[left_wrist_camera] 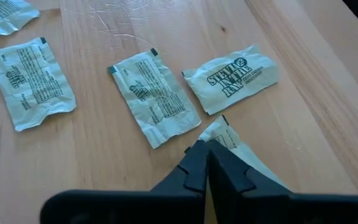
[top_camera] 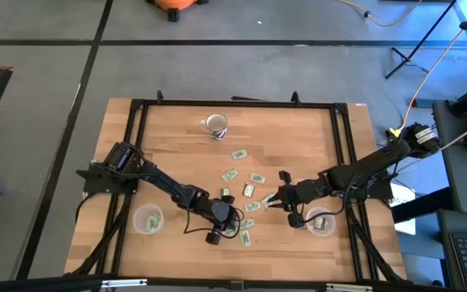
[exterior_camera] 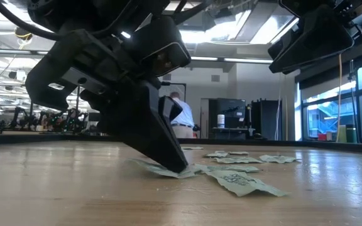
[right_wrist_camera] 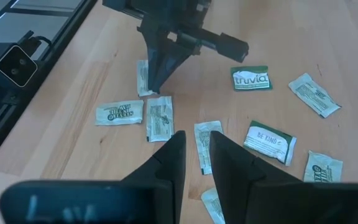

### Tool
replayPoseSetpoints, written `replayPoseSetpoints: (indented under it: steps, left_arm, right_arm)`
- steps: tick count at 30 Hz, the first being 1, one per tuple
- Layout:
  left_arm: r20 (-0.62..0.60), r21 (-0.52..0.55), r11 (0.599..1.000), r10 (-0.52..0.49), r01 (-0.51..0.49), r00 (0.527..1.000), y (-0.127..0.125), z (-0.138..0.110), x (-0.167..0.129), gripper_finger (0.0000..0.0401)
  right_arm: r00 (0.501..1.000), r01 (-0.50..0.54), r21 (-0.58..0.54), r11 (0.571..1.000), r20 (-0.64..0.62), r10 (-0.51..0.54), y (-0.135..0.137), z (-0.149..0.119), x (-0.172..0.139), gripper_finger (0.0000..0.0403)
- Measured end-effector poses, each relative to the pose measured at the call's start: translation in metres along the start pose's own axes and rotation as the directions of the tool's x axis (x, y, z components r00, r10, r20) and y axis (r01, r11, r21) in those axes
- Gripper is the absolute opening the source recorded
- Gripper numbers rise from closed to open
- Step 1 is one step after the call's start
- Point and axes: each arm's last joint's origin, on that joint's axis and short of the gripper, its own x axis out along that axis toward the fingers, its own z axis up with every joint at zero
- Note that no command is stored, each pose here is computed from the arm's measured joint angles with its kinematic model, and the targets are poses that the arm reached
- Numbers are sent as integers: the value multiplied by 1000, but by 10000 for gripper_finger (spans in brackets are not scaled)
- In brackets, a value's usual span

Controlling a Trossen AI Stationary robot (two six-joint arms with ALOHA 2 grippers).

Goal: Pick and place Stevia / Truvia into bins
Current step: Put the light green stevia packet into the left transparent container

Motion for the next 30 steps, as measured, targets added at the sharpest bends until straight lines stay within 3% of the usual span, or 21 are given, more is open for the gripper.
replayPoseSetpoints:
  steps: [6,14,18,21,25,30]
  left_arm:
    - [3,3,999,-35,35,999,-4,10,-22,3]
    - [98,-21,998,-49,51,994,-14,43,-90,2]
    - [88,-95,994,-50,58,995,-22,48,-128,3]
    - [57,-166,986,6,4,998,-29,44,-153,2]
    - [-58,-294,946,125,-137,990,-41,26,-181,2]
    - [-179,-454,840,241,-297,954,-62,1,-210,3]
  right_arm:
    - [1000,0,0,1000,0,0,0,0,0,76]
    - [1000,1,-1,1000,-7,-1,0,-1,0,76]
    - [1000,2,1,1000,-10,-2,0,-1,0,76]
    - [1000,2,6,1000,-13,-2,0,-1,0,76]
    - [1000,4,30,1000,-19,-3,0,-2,0,76]
    - [1000,4,54,999,-18,-3,0,-2,0,76]
